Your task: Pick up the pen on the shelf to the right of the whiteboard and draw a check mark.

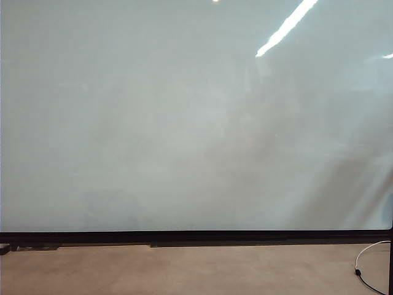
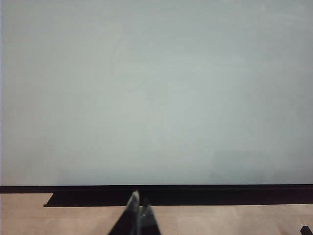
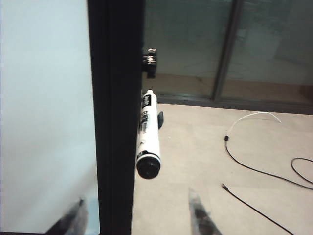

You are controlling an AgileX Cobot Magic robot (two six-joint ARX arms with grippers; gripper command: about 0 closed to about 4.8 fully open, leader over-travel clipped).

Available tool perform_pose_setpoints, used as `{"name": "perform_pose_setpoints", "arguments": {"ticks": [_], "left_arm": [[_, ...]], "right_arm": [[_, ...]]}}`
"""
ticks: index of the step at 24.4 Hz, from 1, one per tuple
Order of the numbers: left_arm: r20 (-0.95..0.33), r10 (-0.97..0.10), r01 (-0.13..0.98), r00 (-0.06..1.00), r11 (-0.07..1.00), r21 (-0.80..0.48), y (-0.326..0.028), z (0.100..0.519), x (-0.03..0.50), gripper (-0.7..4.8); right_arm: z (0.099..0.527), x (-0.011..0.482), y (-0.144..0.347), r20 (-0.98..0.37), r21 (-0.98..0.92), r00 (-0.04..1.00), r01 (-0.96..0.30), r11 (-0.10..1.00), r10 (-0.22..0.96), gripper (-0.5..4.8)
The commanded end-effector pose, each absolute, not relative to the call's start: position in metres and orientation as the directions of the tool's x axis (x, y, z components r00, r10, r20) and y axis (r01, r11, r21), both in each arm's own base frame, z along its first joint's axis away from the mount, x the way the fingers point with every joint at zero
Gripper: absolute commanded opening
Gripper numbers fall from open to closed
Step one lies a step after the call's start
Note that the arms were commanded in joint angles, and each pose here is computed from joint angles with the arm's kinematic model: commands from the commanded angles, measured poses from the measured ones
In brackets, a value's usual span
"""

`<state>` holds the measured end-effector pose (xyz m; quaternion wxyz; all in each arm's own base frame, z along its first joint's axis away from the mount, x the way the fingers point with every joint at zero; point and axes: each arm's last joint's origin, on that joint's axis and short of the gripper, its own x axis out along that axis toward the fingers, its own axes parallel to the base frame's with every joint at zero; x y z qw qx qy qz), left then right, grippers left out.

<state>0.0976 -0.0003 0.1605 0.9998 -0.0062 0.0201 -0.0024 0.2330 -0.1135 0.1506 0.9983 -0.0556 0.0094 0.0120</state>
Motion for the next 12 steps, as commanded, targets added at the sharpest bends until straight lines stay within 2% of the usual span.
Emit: {"name": "perform_pose_setpoints", "arguments": {"ticks": [1, 12], "left_arm": [[-0.025, -0.005, 0.005, 1.0, 1.0, -0.008, 0.0, 0.163, 0.097, -0.04], [-0.025, -0.005, 0.005, 1.0, 1.0, -0.008, 0.0, 0.163, 0.097, -0.04]], "right_arm": [[0.151, 0.241, -0.124, 0.019, -0.136, 0.998, -0.063, 0.989, 0.066, 2.66], [0.141, 0.27, -0.143, 0.066, -0.066, 0.979, -0.19, 0.98, 0.195, 2.65]]}}
